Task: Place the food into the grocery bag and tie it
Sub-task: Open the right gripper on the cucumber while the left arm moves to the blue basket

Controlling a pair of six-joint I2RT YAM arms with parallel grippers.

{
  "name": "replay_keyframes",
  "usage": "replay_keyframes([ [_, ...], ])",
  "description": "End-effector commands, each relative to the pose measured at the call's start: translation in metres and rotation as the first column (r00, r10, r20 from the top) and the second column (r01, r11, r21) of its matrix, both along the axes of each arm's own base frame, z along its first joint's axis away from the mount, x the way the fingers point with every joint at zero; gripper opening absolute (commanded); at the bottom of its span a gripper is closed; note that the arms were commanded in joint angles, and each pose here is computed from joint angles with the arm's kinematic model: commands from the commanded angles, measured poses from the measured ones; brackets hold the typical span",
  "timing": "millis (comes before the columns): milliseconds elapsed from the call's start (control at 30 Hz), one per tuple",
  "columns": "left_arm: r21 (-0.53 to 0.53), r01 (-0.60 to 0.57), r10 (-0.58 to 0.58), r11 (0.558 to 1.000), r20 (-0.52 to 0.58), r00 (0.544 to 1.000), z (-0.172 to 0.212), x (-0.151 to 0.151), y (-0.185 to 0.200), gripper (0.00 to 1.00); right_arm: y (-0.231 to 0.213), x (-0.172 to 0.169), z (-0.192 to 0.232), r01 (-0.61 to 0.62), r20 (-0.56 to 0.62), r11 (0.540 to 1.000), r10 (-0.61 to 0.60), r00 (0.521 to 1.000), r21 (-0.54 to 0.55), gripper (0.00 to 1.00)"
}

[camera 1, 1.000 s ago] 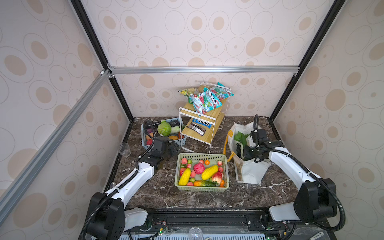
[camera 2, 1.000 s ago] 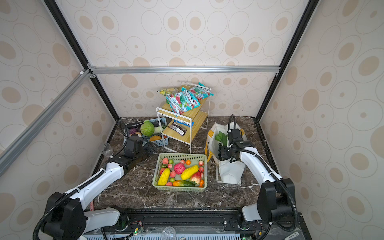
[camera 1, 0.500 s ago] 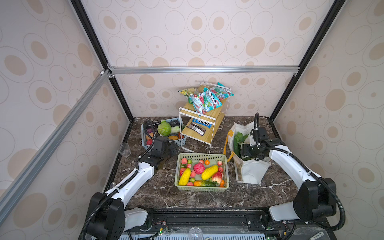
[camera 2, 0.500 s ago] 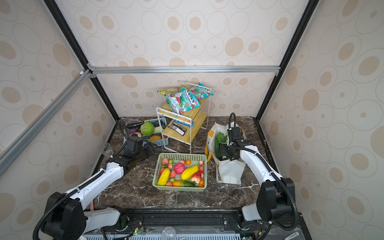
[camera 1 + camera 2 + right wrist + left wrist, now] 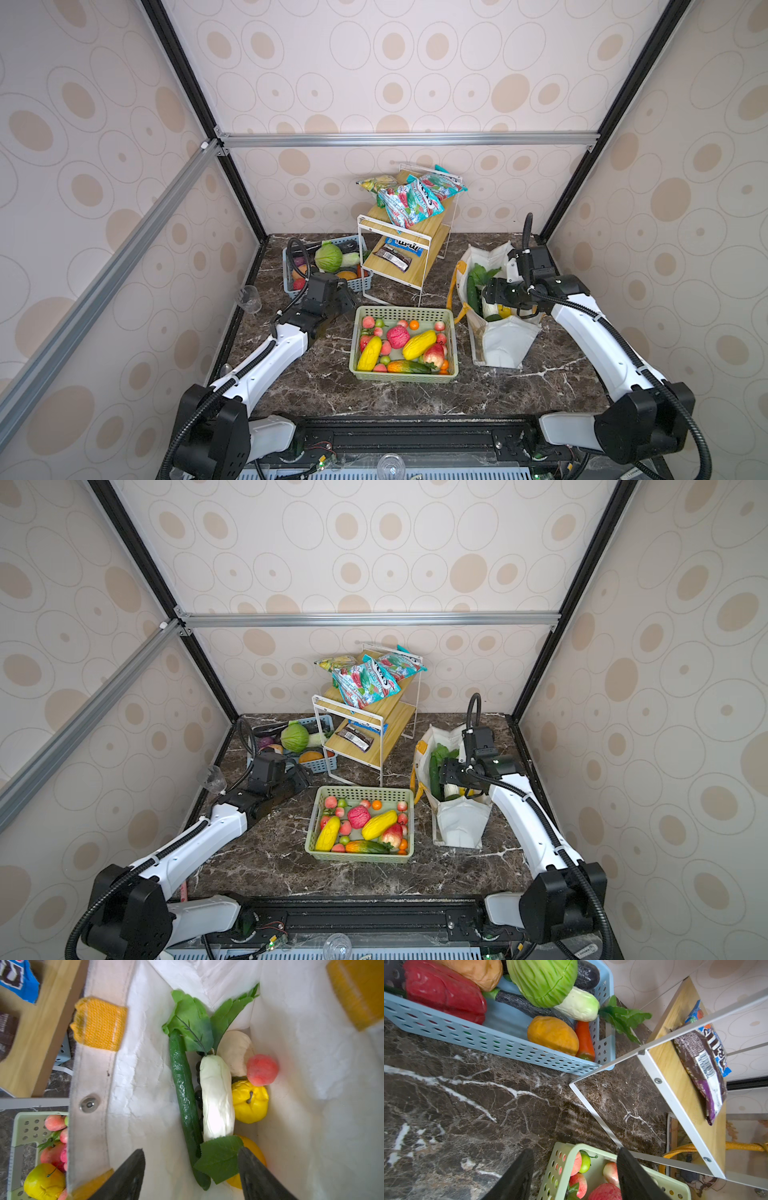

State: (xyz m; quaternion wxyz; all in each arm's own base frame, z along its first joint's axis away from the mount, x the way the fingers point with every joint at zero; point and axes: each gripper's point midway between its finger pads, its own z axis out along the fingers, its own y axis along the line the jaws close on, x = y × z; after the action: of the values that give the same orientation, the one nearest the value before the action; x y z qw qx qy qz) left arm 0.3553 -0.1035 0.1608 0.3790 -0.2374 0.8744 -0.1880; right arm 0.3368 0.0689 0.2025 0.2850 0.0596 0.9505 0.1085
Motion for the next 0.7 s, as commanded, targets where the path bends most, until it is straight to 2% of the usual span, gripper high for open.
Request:
replay_keyframes([
  [0,0.072,-0.031,0.030,0.997,0.012,0.999,0.009,0.005,0.013,0.64,0.004,-0.005,0.014,-0.025,0.013,0.999,0.024,1.000,0.029,0.74],
  [233,0.186,-0.070,0.070,0.980,0.010,0.998,0.012,0.005,0.031,0.64,0.014,-0.010,0.022,-0.051,0.043,0.995,0.047,0.998,0.090,0.74],
  [433,0.360,-0.118,0.120,0.926,0.017,0.993,0.019,0.002,0.058,0.64,0.017,-0.014,0.020,-0.061,0.040,0.992,0.056,0.998,0.109,0.75],
  [667,0.433,-0.104,0.122,0.895,-0.015,0.992,0.015,0.009,0.067,0.65,0.018,-0.017,0.018,-0.062,0.044,0.990,0.057,0.997,0.124,0.74],
])
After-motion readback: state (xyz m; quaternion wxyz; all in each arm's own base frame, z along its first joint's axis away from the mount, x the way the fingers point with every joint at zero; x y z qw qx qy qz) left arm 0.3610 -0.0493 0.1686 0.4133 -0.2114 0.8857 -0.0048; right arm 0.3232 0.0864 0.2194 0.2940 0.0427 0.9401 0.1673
